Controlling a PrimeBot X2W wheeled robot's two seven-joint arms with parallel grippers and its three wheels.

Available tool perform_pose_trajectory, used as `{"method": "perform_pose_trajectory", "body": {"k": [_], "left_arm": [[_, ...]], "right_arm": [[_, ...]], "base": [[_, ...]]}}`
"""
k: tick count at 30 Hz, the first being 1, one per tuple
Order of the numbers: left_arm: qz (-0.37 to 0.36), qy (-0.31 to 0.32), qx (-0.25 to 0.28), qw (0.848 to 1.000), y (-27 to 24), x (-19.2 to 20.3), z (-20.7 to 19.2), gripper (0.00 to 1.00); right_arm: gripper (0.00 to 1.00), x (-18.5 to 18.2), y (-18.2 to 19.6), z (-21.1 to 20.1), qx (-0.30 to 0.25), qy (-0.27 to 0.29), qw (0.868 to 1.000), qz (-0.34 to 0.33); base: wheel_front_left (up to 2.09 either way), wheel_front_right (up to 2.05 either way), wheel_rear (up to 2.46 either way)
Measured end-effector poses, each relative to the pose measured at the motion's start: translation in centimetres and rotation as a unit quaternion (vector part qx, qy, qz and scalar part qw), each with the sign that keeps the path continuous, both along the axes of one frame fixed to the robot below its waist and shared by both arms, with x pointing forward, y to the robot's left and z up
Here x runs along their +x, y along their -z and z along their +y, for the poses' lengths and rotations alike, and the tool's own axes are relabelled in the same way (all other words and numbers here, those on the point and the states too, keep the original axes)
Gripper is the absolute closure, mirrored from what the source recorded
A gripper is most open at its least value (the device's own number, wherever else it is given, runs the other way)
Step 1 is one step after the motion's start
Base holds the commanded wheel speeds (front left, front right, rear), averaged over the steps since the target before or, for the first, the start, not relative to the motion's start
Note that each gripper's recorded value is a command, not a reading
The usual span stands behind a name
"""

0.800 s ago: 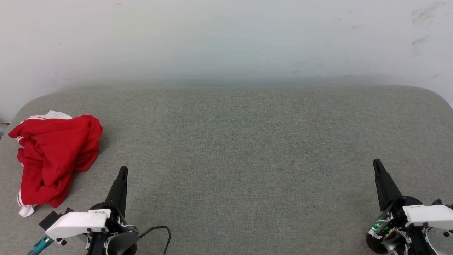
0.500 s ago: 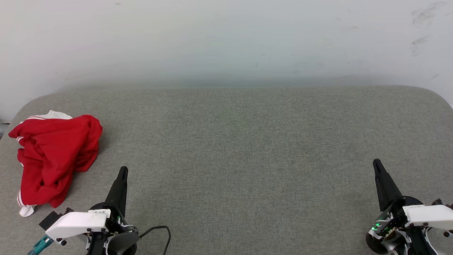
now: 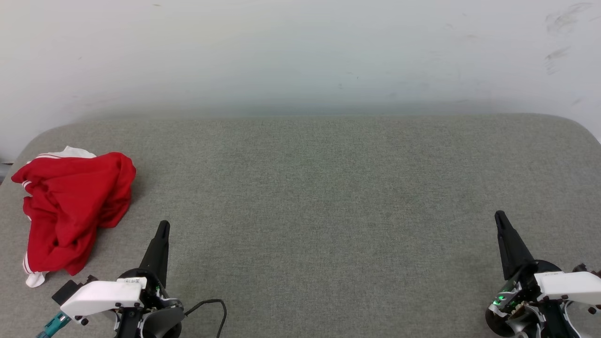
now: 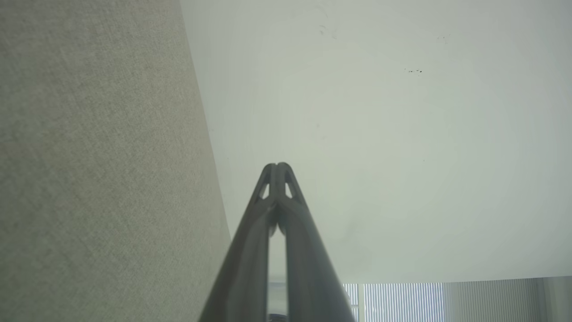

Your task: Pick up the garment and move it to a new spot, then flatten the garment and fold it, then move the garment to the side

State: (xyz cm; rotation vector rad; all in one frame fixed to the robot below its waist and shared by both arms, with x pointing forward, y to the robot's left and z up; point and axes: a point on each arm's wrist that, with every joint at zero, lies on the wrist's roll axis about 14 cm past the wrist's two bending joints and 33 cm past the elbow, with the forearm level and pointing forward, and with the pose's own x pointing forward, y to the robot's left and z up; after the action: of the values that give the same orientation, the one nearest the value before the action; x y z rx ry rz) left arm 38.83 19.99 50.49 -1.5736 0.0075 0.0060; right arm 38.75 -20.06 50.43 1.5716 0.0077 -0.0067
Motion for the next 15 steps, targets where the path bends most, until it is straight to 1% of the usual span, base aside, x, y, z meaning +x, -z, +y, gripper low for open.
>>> {"method": "perform_pose_trajectory", "body": {"k": [14,15], "left_arm": [[0.0,0.0,0.0,1.0,0.0,0.0,0.01,1.0],[0.0,0.0,0.0,1.0,0.0,0.0,-0.01,0.0]], "right_arm": [[1.0,0.0,0.0,0.0,0.0,0.0,1.0,0.0],[0.0,0.0,0.0,0.0,0.0,0.0,1.0,0.0]], "base": [[0.0,0.0,0.0],[0.0,0.0,0.0]]}}
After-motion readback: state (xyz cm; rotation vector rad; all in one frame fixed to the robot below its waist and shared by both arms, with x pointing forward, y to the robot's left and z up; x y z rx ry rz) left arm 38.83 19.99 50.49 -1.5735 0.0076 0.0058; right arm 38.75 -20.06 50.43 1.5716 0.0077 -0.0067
